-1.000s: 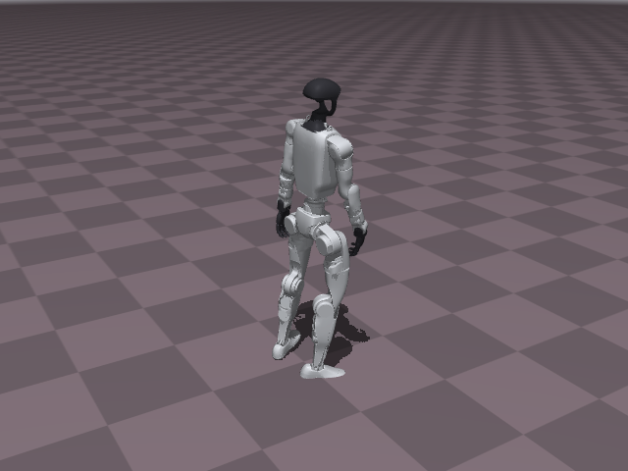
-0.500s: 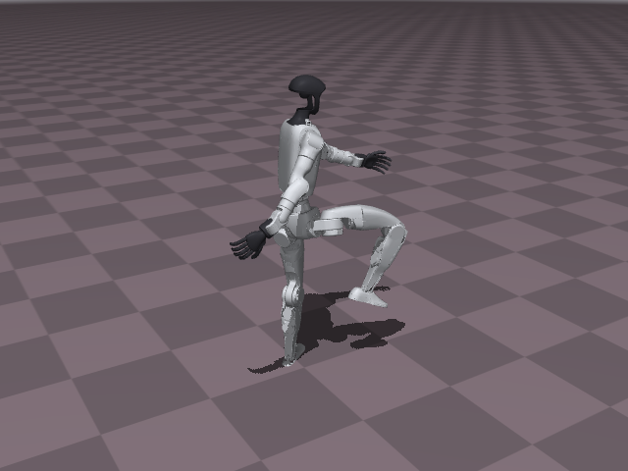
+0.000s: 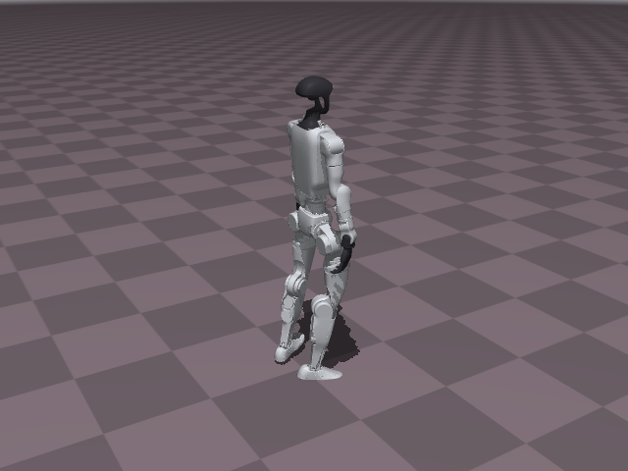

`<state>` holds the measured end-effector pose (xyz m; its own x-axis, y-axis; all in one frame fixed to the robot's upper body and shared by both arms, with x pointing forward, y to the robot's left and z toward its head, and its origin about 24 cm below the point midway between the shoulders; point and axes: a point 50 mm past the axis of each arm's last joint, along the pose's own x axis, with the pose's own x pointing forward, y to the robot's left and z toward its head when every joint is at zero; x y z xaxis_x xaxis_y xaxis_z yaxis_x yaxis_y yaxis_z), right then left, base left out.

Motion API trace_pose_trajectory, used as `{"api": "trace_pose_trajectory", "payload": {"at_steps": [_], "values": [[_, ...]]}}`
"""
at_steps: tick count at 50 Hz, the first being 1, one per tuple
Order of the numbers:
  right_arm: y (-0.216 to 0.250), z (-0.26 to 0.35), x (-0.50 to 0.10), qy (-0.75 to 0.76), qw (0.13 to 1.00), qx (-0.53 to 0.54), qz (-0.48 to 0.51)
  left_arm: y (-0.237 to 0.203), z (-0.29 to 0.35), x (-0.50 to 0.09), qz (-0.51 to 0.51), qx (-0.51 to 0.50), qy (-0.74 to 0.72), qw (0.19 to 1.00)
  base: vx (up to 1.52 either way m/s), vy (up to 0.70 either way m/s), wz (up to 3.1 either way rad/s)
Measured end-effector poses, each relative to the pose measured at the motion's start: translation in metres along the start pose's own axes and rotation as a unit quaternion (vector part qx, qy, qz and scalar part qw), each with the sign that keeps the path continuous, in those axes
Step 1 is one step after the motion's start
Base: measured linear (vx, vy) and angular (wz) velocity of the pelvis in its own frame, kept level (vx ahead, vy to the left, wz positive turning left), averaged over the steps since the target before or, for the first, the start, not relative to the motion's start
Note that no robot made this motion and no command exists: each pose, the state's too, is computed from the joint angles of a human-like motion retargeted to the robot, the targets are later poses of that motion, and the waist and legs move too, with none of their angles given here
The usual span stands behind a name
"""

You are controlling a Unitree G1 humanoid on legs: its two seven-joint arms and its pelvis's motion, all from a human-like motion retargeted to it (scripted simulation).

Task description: In place motions

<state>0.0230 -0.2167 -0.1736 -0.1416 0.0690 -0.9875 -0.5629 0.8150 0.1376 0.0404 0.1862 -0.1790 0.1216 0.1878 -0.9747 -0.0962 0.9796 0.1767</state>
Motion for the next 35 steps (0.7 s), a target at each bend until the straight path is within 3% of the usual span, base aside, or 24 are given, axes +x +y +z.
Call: {"api": "trace_pose_trajectory", "payload": {"at_steps": [6, 11, 17, 25, 35], "values": [[-0.02, 0.061, -0.014, -0.083, 0.996, -0.045, 0.005, 0.003, -0.1, -0.019, 0.019, -0.126, 0.178, 0.976, -0.15, -0.3, 0.37], [-0.02, 0.084, -0.019, -0.134, 0.99, -0.054, -0.001, 0.008, -0.124, -0.027, -0.003, -0.106, 0.224, 0.969, -0.18, -0.12, 0.64], [-0.001, 0.029, -0.003, -0.026, 0.999, -0.007, 0.03, 0.005, -0.116, -0.023, -0.032, -0.116, 0.19, 0.974, 0.0, -0.03, 0.31], [0.017, -0.048, -0.004, 0.175, 0.984, -0.029, 0.022, 0.003, -0.088, -0.014, -0.039, -0.128, 0.141, 0.981, -0.03, 0.06, 0.17], [0.045, -0.066, 0.002, 0.161, 0.984, 0.046, 0.058, 0.013, -0.076, -0.01, -0.043, -0.122, 0.122, 0.984, 0.04, 0.05, -0.04]]}}
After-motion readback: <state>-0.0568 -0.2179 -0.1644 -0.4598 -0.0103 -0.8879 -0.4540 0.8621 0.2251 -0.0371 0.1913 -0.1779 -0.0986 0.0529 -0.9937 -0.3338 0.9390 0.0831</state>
